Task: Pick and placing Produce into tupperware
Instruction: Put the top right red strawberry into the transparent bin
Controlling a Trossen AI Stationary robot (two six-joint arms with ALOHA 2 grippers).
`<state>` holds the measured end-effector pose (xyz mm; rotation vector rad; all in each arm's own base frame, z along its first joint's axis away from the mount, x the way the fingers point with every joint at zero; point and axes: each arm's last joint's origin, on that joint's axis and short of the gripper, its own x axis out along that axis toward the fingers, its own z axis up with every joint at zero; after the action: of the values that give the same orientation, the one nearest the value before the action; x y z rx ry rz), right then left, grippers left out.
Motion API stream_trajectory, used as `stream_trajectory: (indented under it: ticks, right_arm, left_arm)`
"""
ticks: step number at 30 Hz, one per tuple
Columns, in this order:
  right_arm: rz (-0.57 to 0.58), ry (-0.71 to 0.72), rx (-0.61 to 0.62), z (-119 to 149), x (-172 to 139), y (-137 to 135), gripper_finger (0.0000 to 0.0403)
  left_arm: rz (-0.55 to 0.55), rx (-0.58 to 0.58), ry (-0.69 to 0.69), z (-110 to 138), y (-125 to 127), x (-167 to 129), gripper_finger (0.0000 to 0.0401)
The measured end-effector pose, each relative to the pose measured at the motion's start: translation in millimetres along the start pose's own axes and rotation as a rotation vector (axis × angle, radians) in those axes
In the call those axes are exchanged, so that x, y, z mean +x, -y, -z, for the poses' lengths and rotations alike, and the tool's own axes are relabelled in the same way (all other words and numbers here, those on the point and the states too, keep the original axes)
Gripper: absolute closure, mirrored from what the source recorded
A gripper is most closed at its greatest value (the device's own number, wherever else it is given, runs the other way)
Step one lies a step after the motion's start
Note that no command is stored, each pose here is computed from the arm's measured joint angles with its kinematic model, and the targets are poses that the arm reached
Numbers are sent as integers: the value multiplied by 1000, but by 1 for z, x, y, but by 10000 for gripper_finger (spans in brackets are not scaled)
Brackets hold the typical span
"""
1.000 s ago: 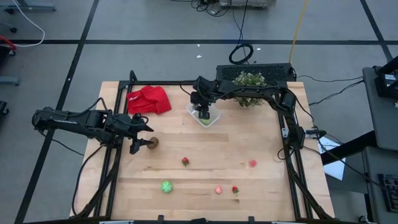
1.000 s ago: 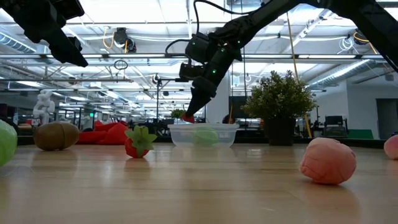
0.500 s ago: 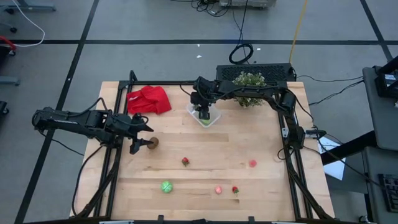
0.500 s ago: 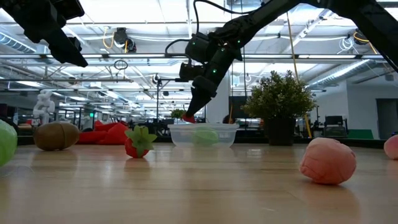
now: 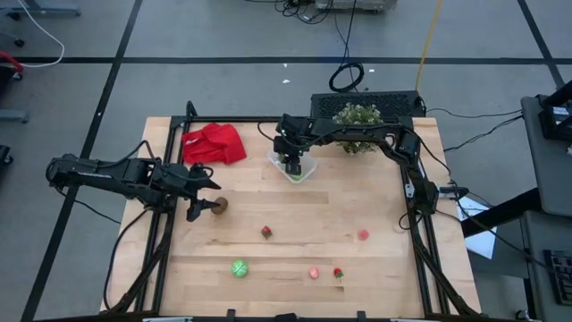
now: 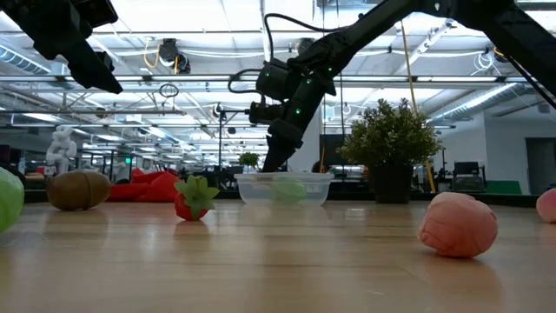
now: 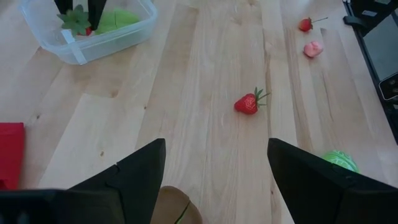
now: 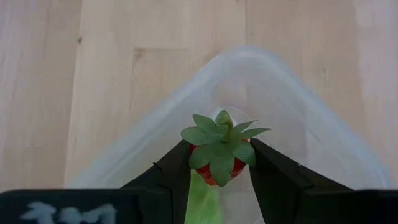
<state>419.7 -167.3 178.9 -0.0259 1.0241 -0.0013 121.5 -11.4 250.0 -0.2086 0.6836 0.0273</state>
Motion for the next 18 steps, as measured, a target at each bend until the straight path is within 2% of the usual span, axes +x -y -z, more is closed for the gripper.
stream_trajectory:
  ticks: [18]
  right_arm:
    - [1,0,29,2,-1,5,270]
  left_arm:
    - [0,-3,0,0,0,0,116]
